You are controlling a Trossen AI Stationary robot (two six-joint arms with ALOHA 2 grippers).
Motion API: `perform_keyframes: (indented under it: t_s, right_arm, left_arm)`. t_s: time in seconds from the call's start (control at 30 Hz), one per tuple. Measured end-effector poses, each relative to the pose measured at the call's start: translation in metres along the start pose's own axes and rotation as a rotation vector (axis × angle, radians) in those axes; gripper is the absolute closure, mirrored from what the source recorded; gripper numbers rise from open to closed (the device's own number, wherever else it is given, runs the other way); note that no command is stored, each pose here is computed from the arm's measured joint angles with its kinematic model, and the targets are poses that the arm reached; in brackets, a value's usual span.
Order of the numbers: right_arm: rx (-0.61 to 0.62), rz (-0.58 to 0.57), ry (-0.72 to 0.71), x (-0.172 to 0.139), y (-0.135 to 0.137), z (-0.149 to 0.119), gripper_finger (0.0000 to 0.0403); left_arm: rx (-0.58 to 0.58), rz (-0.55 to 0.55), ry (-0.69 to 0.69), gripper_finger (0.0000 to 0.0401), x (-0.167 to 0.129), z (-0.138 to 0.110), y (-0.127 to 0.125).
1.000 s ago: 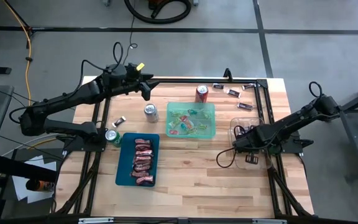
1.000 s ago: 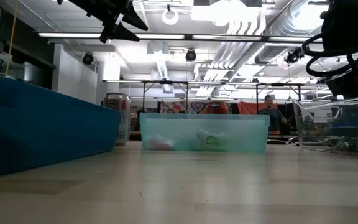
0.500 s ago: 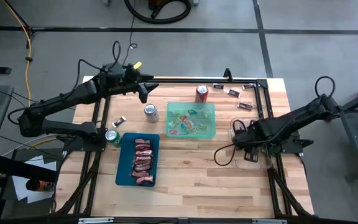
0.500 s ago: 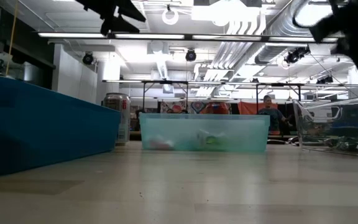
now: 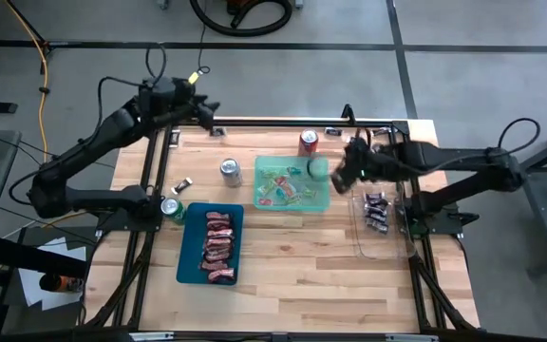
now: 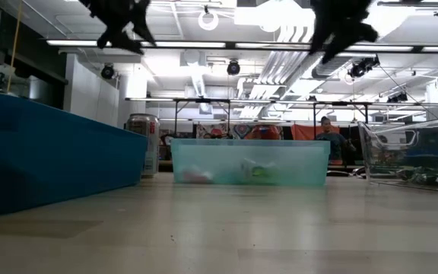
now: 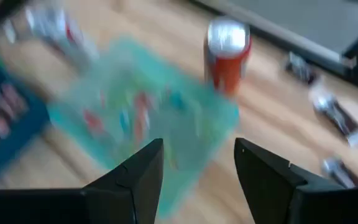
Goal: Organize candy in baskets
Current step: Put the white brown chocolate into the transparent bin
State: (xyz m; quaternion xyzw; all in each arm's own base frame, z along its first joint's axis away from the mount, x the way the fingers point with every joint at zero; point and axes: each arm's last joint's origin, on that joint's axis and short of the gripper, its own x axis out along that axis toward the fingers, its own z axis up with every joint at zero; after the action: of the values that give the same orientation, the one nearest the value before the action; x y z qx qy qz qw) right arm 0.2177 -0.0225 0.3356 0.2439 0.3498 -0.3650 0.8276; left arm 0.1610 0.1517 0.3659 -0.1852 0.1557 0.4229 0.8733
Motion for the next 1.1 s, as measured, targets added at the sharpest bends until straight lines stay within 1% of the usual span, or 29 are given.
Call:
perform_keyframes:
  t_s: [0.1,0.17,0.3,0.4,0.5,0.63,0.77,0.9,1.0,1.1]
  right_arm:
    - [0.043,0.038,-0.111,0.007,-0.003,0.022,0.0212]
    - [0.063,0.060,-0.165,0.010,-0.006,0.033,0.0212]
    - [0.132,0.102,-0.229,0.013,-0.013,0.049,0.0212]
    - [0.171,0.100,-0.239,0.014,-0.016,0.052,0.0212]
    - [0.175,0.099,-0.239,0.014,-0.017,0.052,0.0212]
    - [0.169,0.104,-0.234,0.014,-0.015,0.051,0.0212]
    - [0.161,0.109,-0.227,0.014,-0.013,0.049,0.0212]
    - [0.156,0.114,-0.226,0.013,-0.012,0.048,0.0212]
    - [0.155,0.119,-0.222,0.013,-0.012,0.048,0.0212]
    - [0.155,0.124,-0.218,0.013,-0.012,0.048,0.0212]
  left_arm:
    - [-0.056,0.101,0.116,0.0169,0.025,-0.003,0.024]
    - [-0.091,0.141,0.220,0.0169,0.046,-0.007,0.040]
    - [-0.143,0.220,0.489,0.0169,0.093,-0.037,0.063]
    - [-0.153,0.258,0.612,0.0169,0.124,-0.058,0.073]
    - [-0.153,0.286,0.709,0.0169,0.150,-0.079,0.080]
    - [-0.150,0.333,0.781,0.0169,0.176,-0.101,0.089]
    - [-0.160,0.351,0.802,0.0169,0.191,-0.114,0.098]
    - [-0.163,0.364,0.763,0.0169,0.202,-0.118,0.105]
    - [-0.153,0.353,0.742,0.0169,0.210,-0.121,0.106]
    - [-0.156,0.331,0.752,0.0181,0.215,-0.126,0.107]
